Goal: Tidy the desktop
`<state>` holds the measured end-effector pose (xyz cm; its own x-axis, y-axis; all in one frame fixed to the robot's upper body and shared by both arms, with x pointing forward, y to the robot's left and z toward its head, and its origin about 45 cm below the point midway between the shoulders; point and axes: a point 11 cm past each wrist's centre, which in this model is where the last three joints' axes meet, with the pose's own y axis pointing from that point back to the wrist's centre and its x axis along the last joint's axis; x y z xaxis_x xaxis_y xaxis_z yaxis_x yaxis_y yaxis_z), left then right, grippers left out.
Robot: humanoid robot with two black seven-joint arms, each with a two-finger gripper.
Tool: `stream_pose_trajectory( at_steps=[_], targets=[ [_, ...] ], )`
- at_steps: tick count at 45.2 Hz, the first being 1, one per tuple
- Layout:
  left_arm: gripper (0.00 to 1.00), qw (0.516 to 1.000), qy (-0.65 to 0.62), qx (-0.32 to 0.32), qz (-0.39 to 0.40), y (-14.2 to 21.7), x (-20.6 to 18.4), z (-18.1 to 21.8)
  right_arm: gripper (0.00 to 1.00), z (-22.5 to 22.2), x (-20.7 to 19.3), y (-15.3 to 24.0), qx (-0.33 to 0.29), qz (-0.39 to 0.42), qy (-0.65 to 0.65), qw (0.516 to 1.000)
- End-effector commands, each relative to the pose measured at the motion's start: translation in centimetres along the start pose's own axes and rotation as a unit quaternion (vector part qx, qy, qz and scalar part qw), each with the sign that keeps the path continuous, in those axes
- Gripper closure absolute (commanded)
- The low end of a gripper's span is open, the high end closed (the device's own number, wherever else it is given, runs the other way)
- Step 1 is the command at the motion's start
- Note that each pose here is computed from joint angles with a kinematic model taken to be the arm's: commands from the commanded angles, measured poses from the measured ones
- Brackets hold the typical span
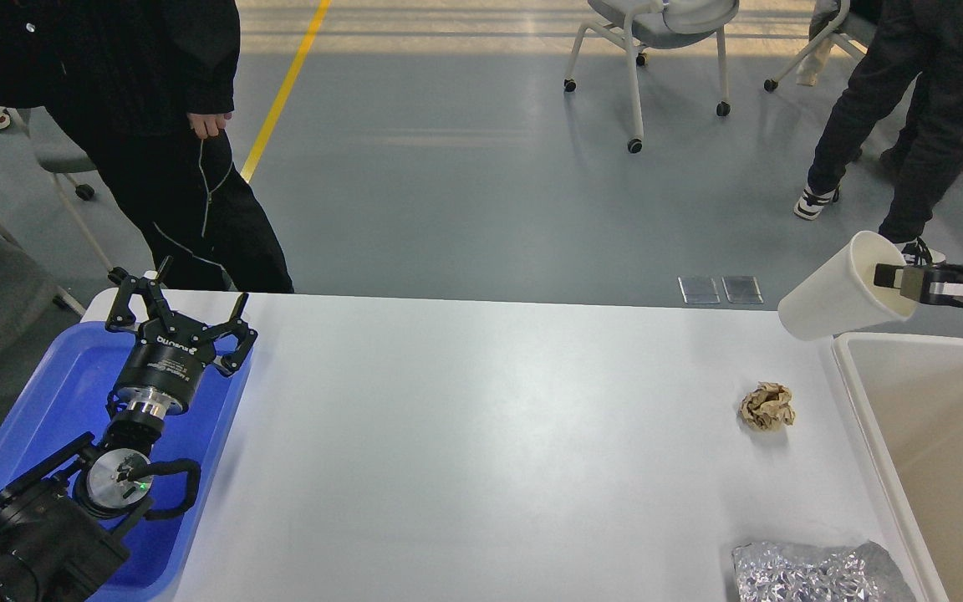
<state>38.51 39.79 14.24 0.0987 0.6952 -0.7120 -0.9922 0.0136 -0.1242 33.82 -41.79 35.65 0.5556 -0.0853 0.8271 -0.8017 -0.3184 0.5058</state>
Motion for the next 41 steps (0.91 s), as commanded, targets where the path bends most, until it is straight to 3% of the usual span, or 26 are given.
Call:
stream_pose_trajectory(
  at_steps=[1,19,41],
  targets=[
    [0.0,1.0,0.0,0.0,0.0,0.0,0.0,0.0,1.0,3.8,-0.1,1.3,-0.049,0.039,-0.055,0.996],
    [0.0,1.0,0.0,0.0,0.0,0.0,0.0,0.0,1.0,12.0,-1.5,4.7,-0.144,0.111,-0.2,0.963],
    [0.0,1.0,0.0,0.0,0.0,0.0,0.0,0.0,1.0,20.7,-12.3,3.8,-0.285,0.142,-0.332,0.888]
  ],
)
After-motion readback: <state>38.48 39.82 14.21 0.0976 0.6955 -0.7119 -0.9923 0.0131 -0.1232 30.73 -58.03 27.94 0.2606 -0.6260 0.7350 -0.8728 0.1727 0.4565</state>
